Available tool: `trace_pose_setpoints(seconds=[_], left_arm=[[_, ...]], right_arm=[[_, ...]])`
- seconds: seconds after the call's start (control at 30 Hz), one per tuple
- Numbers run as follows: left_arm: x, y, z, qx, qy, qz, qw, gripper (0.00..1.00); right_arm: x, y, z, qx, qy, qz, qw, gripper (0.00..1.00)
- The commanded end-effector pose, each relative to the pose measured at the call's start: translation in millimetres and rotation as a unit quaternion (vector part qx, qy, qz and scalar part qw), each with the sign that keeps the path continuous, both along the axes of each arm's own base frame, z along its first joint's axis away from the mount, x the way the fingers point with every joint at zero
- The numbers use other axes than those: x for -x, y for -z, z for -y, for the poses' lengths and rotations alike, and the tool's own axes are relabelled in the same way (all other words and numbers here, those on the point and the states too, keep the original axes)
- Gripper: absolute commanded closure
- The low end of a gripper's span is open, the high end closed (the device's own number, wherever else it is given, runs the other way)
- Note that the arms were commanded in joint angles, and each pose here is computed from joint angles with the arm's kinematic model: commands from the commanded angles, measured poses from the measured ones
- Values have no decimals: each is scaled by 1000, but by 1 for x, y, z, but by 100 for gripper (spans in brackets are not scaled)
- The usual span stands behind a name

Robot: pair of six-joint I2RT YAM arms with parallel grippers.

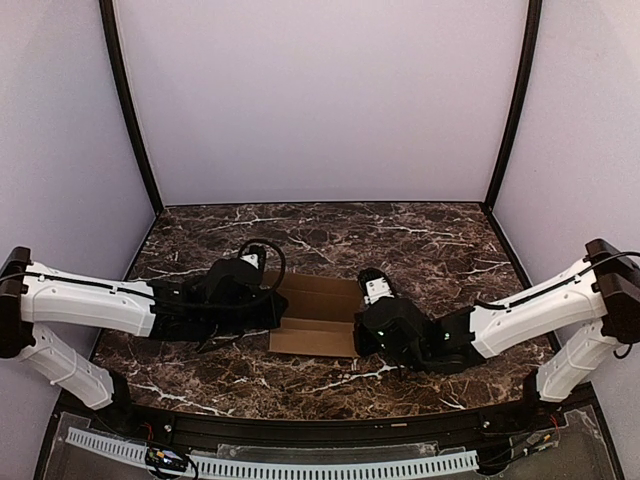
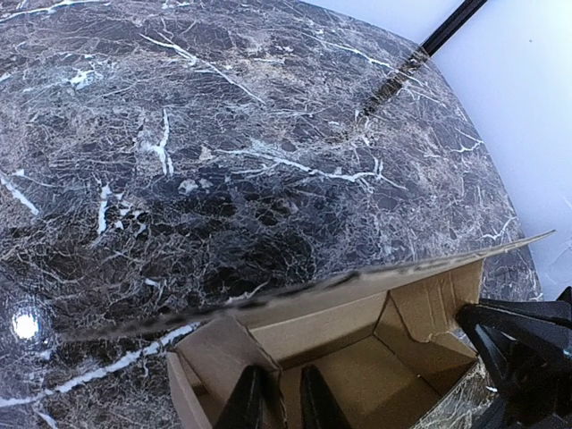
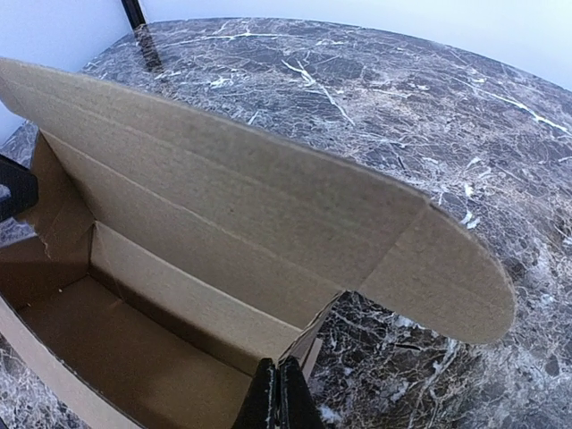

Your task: Fold the paper box

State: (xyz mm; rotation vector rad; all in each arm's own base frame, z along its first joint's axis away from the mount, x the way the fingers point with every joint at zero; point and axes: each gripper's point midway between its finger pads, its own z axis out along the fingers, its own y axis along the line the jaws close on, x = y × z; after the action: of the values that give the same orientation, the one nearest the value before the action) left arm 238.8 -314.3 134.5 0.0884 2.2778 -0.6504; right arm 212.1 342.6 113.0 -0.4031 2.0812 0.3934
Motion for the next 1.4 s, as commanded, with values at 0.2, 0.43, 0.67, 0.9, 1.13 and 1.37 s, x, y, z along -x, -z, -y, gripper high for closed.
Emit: trace_pose_setpoints(seconds=[0.2,0.43,0.67,0.9,1.13,1.37], left_arm=[[18,-9,-3,-5,44,-1,999,82],[25,-1,-23,-28,36,-11,999,77],[34,-16,-45,-52,43,0,998,66],[41,-42,-64,-62,53,22,996,58],[30,-92,-58,-107,111,106,982,43],[35,-93,-37,-221,247,125,935,28]], right_arm=[[17,29,2,57,-24,-14,998,100],[15,35,0,99,-23,-15,995,100],[14,39,-5,113,-36,-17,993,100],[13,41,-10,122,-50,-18,991,100],[16,43,-15,129,-70,-22,989,100],[17,43,-20,135,-85,-20,987,100]])
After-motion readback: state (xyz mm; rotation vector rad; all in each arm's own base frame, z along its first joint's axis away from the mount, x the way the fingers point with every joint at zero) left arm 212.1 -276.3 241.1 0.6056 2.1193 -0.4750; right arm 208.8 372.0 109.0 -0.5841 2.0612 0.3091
